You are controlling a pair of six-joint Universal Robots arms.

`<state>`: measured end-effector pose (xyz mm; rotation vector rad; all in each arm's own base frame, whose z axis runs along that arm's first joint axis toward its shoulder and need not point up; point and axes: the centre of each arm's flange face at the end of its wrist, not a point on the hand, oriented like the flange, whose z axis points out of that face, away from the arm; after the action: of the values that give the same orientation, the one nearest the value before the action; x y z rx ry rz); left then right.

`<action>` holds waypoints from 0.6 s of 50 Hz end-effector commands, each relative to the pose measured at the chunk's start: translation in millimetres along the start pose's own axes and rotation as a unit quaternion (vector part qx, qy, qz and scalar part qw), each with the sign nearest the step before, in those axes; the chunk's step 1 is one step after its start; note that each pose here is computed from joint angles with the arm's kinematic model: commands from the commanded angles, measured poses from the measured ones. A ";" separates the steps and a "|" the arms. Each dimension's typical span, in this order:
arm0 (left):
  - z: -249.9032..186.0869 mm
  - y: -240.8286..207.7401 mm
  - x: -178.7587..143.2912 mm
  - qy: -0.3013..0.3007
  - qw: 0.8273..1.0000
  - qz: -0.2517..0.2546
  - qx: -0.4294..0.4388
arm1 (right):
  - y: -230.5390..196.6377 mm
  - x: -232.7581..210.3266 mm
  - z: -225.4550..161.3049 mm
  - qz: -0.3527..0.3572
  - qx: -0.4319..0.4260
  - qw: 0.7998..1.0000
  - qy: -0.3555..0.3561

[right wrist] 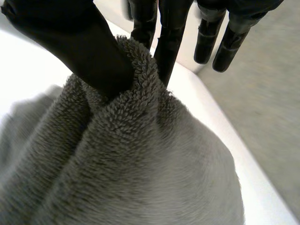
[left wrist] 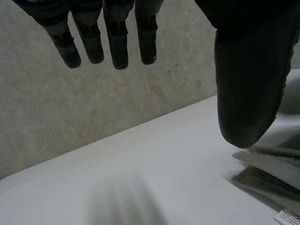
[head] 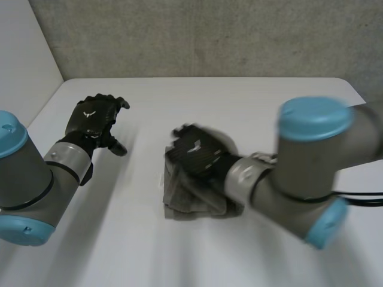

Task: Fold the towel.

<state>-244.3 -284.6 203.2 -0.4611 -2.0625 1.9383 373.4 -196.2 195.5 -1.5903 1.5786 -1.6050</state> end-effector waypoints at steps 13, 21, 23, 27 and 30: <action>7.1 -12.3 -0.5 -0.001 1.000 0.000 0.022 | 2.6 -18.9 -1.2 0.069 -0.016 0.997 0.028; 18.2 -23.7 26.3 0.039 0.997 -0.052 0.042 | 23.7 47.4 -54.5 0.178 -0.045 0.974 0.135; 17.6 -19.2 38.0 0.054 0.996 -0.061 0.035 | 32.2 55.8 -58.3 0.193 -0.054 0.968 0.149; 5.3 9.3 70.9 0.095 0.993 -0.062 -0.011 | 48.1 65.8 -59.4 0.227 -0.066 0.958 0.163; 0.7 19.4 78.2 0.105 0.992 -0.059 -0.026 | 62.9 64.3 -50.7 0.264 -0.077 0.948 0.157</action>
<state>-301.9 -271.4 205.0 -0.4519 -1.9225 1.7884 284.7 -238.6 200.8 -0.9524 2.0660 -1.5810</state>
